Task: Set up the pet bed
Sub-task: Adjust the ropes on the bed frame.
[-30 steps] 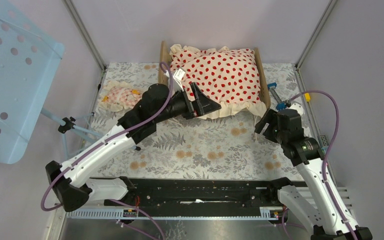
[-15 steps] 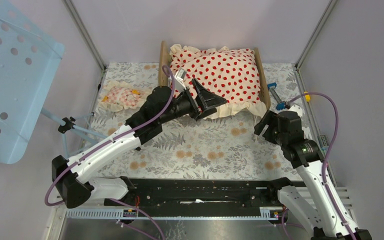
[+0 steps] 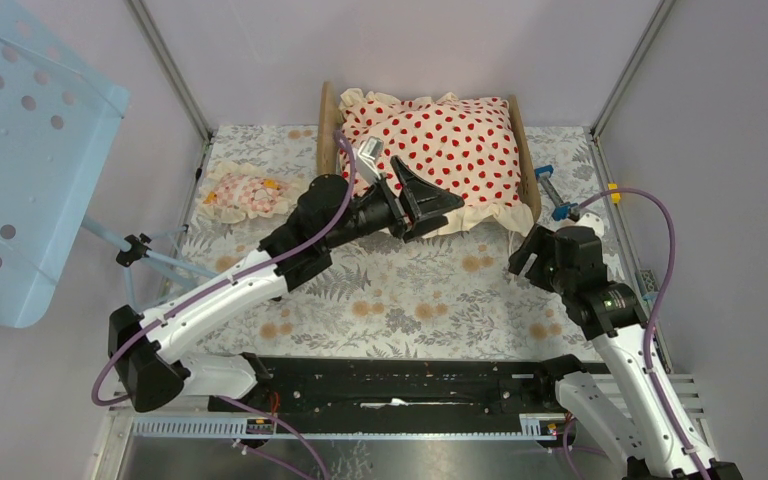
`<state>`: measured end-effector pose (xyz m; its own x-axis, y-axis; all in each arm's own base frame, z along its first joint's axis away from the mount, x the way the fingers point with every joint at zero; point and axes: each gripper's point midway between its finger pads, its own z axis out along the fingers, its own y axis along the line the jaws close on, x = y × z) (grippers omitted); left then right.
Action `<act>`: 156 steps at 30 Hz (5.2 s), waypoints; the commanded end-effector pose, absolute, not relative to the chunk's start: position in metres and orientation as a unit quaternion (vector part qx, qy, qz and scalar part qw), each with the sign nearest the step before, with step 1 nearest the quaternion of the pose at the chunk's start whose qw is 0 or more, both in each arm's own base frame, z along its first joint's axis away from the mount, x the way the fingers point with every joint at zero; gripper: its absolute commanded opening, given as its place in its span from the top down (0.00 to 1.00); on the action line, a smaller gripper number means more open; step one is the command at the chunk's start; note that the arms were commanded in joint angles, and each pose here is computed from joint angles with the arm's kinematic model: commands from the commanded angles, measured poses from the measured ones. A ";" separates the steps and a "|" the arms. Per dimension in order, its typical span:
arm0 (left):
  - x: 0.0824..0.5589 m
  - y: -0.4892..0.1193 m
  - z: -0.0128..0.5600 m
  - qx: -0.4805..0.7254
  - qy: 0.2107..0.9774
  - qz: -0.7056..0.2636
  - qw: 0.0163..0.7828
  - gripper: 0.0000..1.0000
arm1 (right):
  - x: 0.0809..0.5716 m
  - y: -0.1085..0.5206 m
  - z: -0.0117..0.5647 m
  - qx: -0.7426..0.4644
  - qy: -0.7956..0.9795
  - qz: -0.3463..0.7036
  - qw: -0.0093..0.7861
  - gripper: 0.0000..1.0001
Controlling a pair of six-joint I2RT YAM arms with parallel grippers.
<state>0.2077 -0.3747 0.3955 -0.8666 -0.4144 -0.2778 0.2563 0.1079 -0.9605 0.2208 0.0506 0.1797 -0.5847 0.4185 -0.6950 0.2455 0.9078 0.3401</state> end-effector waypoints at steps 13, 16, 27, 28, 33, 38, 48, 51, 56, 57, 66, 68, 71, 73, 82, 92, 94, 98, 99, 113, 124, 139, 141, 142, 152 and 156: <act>0.235 -0.376 0.313 -0.009 0.712 -0.614 0.341 0.01 | 0.235 0.035 0.135 0.199 0.905 0.037 0.375 0.17; 0.243 -0.356 0.285 -0.017 0.699 -0.620 0.356 0.01 | 0.252 0.034 0.128 0.217 0.902 0.055 0.370 0.17; 0.291 -0.288 0.196 0.030 0.836 -0.315 0.449 0.01 | 0.290 0.012 0.111 0.311 0.869 0.129 0.363 0.19; 0.294 -0.281 0.195 0.032 0.841 -0.290 0.456 0.01 | 0.290 0.012 0.109 0.313 0.867 0.135 0.362 0.20; 0.306 -0.246 0.199 -0.003 0.835 -0.242 0.494 0.01 | 0.283 0.007 0.090 0.320 0.874 0.132 0.341 0.24; 0.302 -0.235 0.201 0.002 0.830 -0.246 0.501 0.01 | 0.279 0.011 0.071 0.314 0.884 0.135 0.319 0.39; 0.285 -0.234 0.190 0.017 0.837 -0.261 0.480 0.01 | 0.276 0.011 0.043 0.325 0.887 0.131 0.300 0.52; 0.282 -0.234 0.188 0.009 0.837 -0.269 0.476 0.01 | 0.279 0.009 0.039 0.329 0.888 0.126 0.296 0.54; 0.276 -0.230 0.193 0.005 0.821 -0.289 0.492 0.01 | 0.284 0.008 0.034 0.333 0.888 0.122 0.294 0.54; 0.275 -0.230 0.195 0.005 0.817 -0.292 0.496 0.01 | 0.285 0.009 0.033 0.331 0.889 0.122 0.292 0.54; 0.272 -0.226 0.193 0.005 0.816 -0.289 0.500 0.01 | 0.319 0.010 0.061 0.296 0.860 0.150 0.388 0.67; 0.272 -0.226 0.192 0.006 0.817 -0.288 0.499 0.01 | 0.328 0.011 0.066 0.287 0.855 0.157 0.403 0.67; 0.271 -0.226 0.189 0.006 0.819 -0.288 0.495 0.01 | 0.336 0.011 0.067 0.284 0.855 0.156 0.406 0.67; 0.273 -0.229 0.193 0.007 0.814 -0.296 0.500 0.01 | 0.338 0.012 0.065 0.285 0.858 0.157 0.397 0.68; 0.272 -0.237 0.186 0.017 0.817 -0.308 0.488 0.01 | 0.343 0.058 0.064 0.174 0.886 0.159 0.399 0.50; 0.272 -0.235 0.190 0.017 0.815 -0.305 0.493 0.01 | 0.366 0.039 0.066 0.178 0.874 0.076 0.446 0.47; 0.272 -0.235 0.188 0.018 0.816 -0.305 0.490 0.01 | 0.369 0.034 0.065 0.175 0.877 0.057 0.444 0.47; 0.272 -0.237 0.186 0.017 0.818 -0.308 0.486 0.01 | 0.376 0.032 0.067 0.170 0.877 0.046 0.447 0.47; 0.271 -0.238 0.185 0.016 0.818 -0.309 0.484 0.01 | 0.378 0.031 0.068 0.171 0.875 0.043 0.450 0.47; 0.270 -0.238 0.177 0.010 0.823 -0.310 0.476 0.01 | 0.401 0.042 0.059 0.161 0.885 0.061 0.432 0.54; 0.270 -0.238 0.168 0.010 0.831 -0.303 0.467 0.01 | 0.405 0.073 0.050 0.112 0.895 0.133 0.411 0.53; 0.270 -0.242 0.164 0.007 0.833 -0.309 0.458 0.01 | 0.383 0.113 0.039 0.043 0.911 0.228 0.341 0.53; 0.269 -0.241 0.163 0.006 0.834 -0.309 0.456 0.01 | 0.379 0.114 0.037 0.044 0.912 0.230 0.335 0.54; 0.268 -0.241 0.162 0.005 0.834 -0.309 0.456 0.01 | 0.377 0.113 0.035 0.045 0.914 0.229 0.331 0.54; 0.265 -0.241 0.162 0.002 0.833 -0.316 0.455 0.01 | 0.350 0.118 0.014 0.047 0.937 0.225 0.263 0.55; 0.264 -0.241 0.162 0.001 0.832 -0.319 0.453 0.01 | 0.339 0.124 0.006 0.036 0.945 0.213 0.246 0.55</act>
<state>0.2618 -0.2339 0.1438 -0.6219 -0.2458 -0.7436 0.2580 0.8322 -0.4908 0.3621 0.1100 0.0202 -0.8178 0.2323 -0.5266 -0.0246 0.9000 0.4352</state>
